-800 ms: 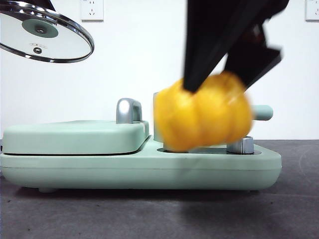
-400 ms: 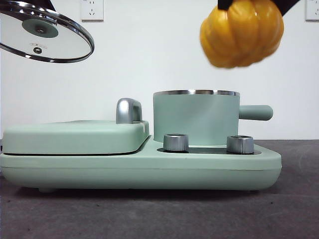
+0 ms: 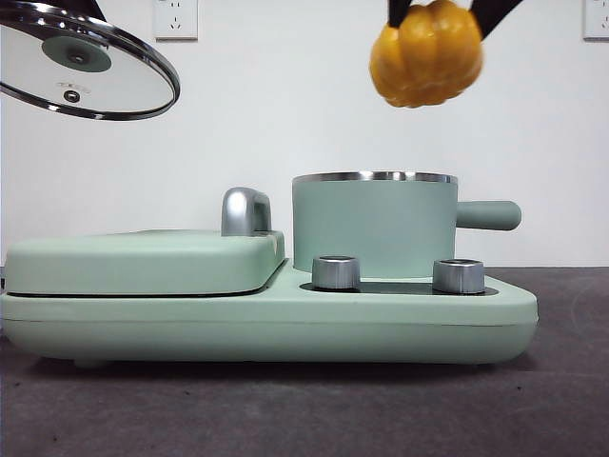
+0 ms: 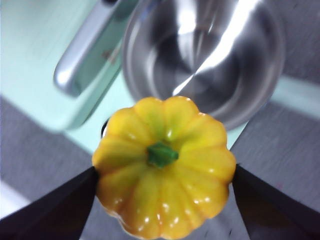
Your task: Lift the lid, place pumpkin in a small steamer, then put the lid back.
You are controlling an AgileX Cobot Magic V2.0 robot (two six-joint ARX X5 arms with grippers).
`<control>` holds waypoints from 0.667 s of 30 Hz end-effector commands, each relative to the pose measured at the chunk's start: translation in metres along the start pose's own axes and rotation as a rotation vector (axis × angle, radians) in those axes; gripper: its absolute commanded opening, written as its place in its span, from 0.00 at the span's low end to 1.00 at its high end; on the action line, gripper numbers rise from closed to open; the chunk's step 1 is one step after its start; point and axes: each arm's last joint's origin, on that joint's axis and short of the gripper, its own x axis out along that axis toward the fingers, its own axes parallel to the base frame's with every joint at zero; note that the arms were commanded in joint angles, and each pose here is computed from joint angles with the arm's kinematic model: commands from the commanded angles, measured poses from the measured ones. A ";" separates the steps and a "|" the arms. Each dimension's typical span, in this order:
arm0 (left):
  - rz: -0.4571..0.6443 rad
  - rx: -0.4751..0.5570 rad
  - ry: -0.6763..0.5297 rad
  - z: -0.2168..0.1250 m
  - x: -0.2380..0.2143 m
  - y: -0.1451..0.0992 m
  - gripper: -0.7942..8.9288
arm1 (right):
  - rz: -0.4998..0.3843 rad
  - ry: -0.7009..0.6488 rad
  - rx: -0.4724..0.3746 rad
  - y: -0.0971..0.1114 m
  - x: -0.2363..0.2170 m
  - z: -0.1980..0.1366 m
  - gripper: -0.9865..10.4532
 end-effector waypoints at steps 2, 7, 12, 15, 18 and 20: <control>-0.004 0.012 -0.039 0.006 -0.001 0.000 0.09 | -0.008 0.039 -0.008 -0.005 0.010 0.021 0.41; -0.004 0.012 -0.039 0.006 -0.001 0.000 0.09 | -0.012 0.059 -0.011 -0.010 0.032 0.042 0.41; -0.004 0.013 -0.043 0.007 -0.001 0.000 0.09 | -0.029 0.103 -0.021 -0.013 0.063 0.055 0.41; -0.003 0.014 -0.048 0.007 -0.001 0.000 0.09 | -0.033 0.140 -0.029 -0.015 0.083 0.059 0.41; -0.003 0.015 -0.056 0.008 -0.001 0.000 0.09 | -0.034 0.171 -0.030 -0.019 0.103 0.063 0.41; -0.003 0.016 -0.057 0.008 -0.001 0.000 0.09 | -0.034 0.186 -0.030 -0.021 0.114 0.065 0.41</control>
